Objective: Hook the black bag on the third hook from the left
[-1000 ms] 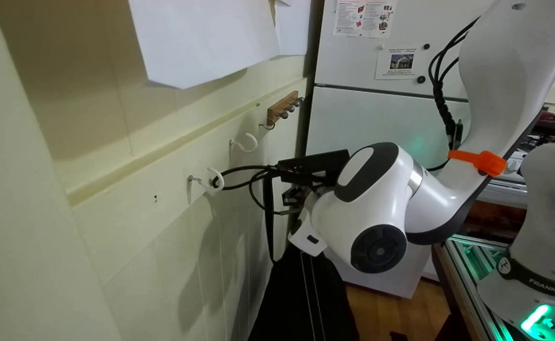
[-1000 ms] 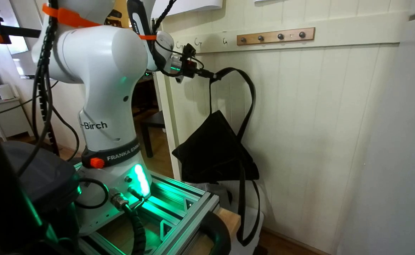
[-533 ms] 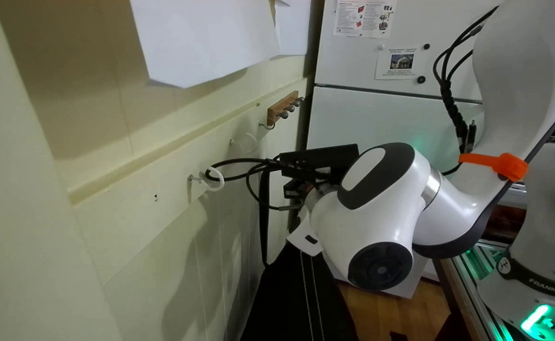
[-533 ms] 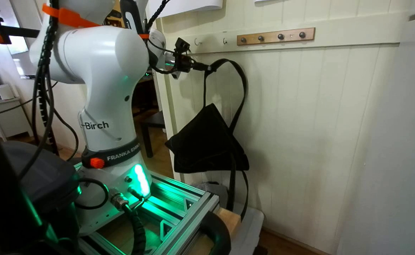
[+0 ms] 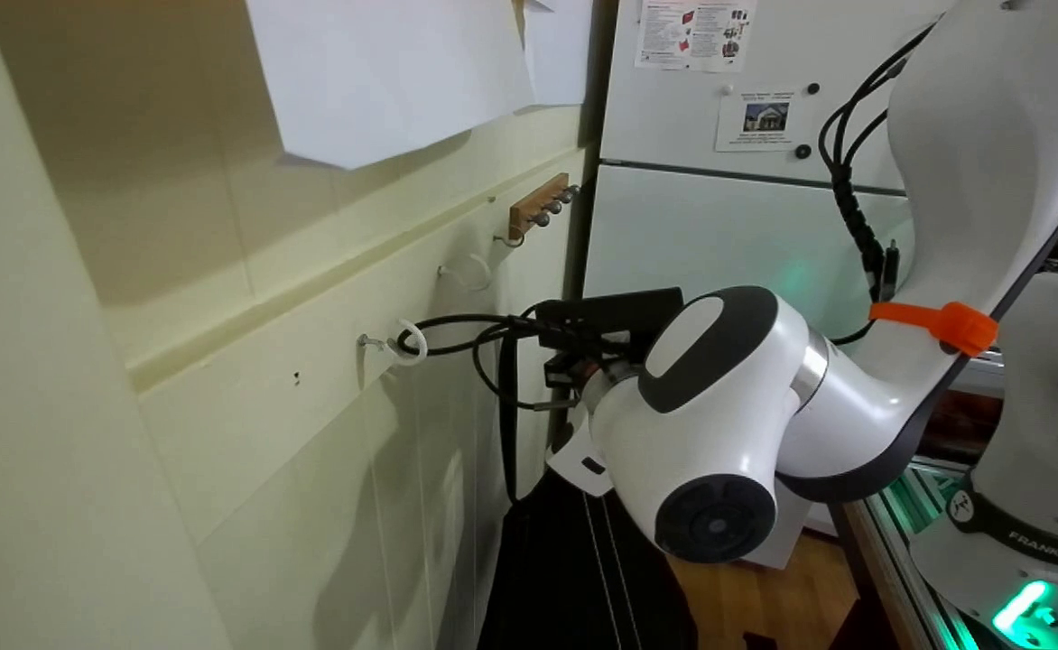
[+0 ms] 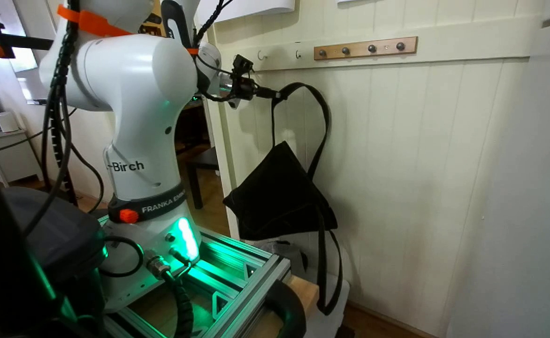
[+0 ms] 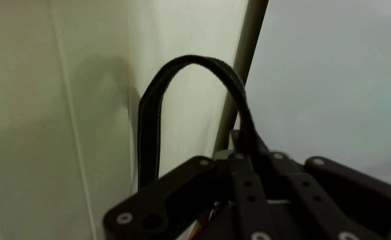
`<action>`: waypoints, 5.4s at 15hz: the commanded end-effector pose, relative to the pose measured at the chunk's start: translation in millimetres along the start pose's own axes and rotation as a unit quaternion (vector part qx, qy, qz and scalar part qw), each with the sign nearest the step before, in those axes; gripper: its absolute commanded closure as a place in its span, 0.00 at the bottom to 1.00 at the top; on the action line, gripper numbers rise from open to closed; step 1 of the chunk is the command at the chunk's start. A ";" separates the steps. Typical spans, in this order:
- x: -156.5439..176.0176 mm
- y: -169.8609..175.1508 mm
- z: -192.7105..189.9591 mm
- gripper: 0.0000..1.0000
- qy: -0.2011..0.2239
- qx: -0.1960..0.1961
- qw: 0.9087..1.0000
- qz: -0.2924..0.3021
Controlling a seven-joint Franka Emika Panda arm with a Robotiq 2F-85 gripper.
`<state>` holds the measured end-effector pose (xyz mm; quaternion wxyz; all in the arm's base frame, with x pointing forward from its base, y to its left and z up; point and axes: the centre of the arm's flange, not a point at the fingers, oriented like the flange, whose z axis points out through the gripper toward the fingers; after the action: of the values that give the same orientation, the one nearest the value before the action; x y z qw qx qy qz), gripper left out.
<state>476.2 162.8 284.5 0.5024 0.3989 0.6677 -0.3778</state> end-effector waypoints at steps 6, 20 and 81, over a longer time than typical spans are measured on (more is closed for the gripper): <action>-39.1 -9.1 -12.6 0.98 -0.038 0.040 0.998 0.013; -105.5 -17.5 -22.3 0.98 -0.065 0.029 0.995 -0.072; -147.6 24.2 10.0 0.98 -0.084 -0.291 0.932 -0.200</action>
<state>521.6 157.9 418.1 0.5106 0.0790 0.7932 -0.3224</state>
